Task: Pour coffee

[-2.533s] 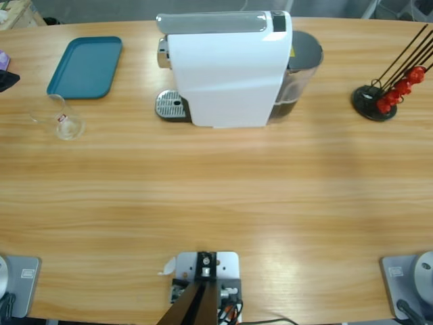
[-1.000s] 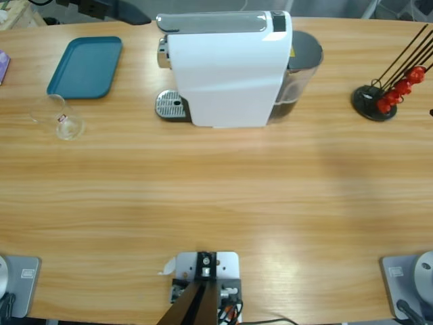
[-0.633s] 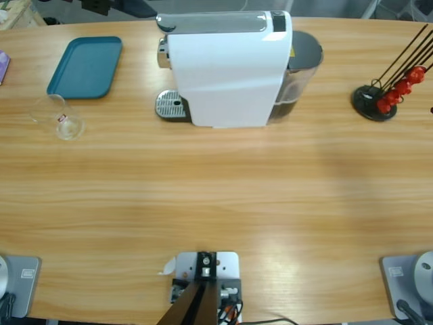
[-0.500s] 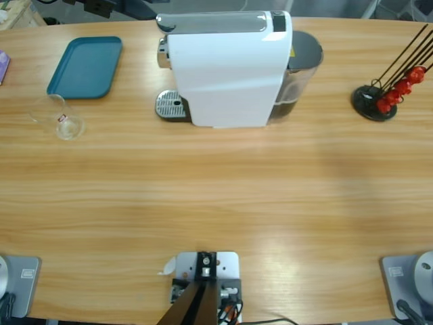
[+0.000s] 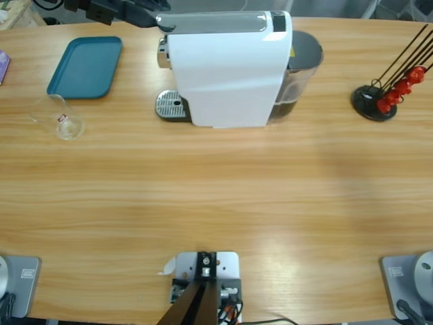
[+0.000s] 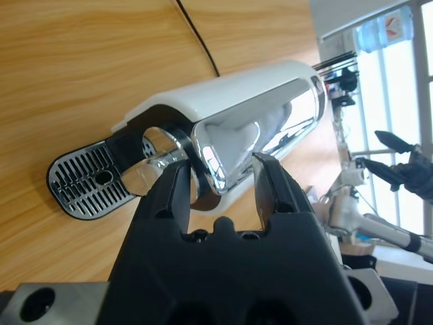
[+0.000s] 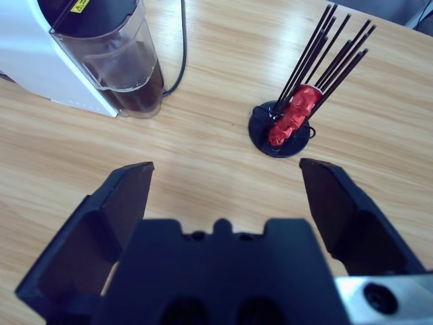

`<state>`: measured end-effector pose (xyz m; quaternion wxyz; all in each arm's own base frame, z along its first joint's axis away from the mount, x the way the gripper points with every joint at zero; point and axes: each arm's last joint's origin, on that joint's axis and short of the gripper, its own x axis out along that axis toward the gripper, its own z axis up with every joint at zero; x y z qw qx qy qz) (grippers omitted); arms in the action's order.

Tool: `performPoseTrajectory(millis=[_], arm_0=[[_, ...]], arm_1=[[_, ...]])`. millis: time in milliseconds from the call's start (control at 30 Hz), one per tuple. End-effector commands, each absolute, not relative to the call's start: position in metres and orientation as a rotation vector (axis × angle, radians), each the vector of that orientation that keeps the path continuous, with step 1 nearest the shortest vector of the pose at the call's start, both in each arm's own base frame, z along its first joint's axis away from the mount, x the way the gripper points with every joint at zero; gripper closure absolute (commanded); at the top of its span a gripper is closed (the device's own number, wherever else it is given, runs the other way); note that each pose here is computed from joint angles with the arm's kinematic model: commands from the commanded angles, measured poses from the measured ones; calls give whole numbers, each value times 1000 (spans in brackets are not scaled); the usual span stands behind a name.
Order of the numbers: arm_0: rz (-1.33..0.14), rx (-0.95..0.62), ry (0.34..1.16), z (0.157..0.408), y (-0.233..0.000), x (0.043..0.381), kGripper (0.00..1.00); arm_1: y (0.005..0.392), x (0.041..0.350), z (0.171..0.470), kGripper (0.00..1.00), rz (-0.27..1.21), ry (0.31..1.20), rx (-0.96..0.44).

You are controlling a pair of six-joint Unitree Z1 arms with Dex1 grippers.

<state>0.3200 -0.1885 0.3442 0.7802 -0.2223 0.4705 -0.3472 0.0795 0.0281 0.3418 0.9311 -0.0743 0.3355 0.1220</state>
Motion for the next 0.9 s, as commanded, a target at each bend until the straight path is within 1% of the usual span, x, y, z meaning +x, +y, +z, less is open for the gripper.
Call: performPoseTrajectory(millis=[33, 67, 100, 133, 400, 467, 633, 700, 833, 900], arm_0=[[-722, -485, 1127, 313, -195, 325, 800], [-719, -483, 1125, 313, -195, 325, 895], [-718, -483, 1124, 313, -195, 325, 963], [-718, -482, 1124, 313, -195, 325, 1000], [-714, -480, 1124, 314, -193, 323, 1000], [-718, -480, 1113, 318, -193, 322, 1000], [-734, -481, 1080, 329, -191, 320, 1000], [-758, -481, 1050, 339, -192, 320, 1000], [-813, -463, 942, 372, -195, 321, 1000], [-834, -462, 901, 386, -197, 322, 1000]], arm_1=[[28, 76, 332, 41, 263, 703, -171], [28, 76, 332, 41, 263, 703, -171], [28, 76, 332, 41, 263, 703, -171], [27, 76, 332, 46, 264, 701, -171], [27, 76, 331, 46, 264, 699, -170], [28, 76, 330, 71, 264, 699, -170], [28, 77, 329, 73, 265, 700, -168], [28, 76, 329, 78, 264, 697, -167], [28, 76, 329, 78, 265, 696, -167], [27, 76, 330, 78, 265, 695, -167]])
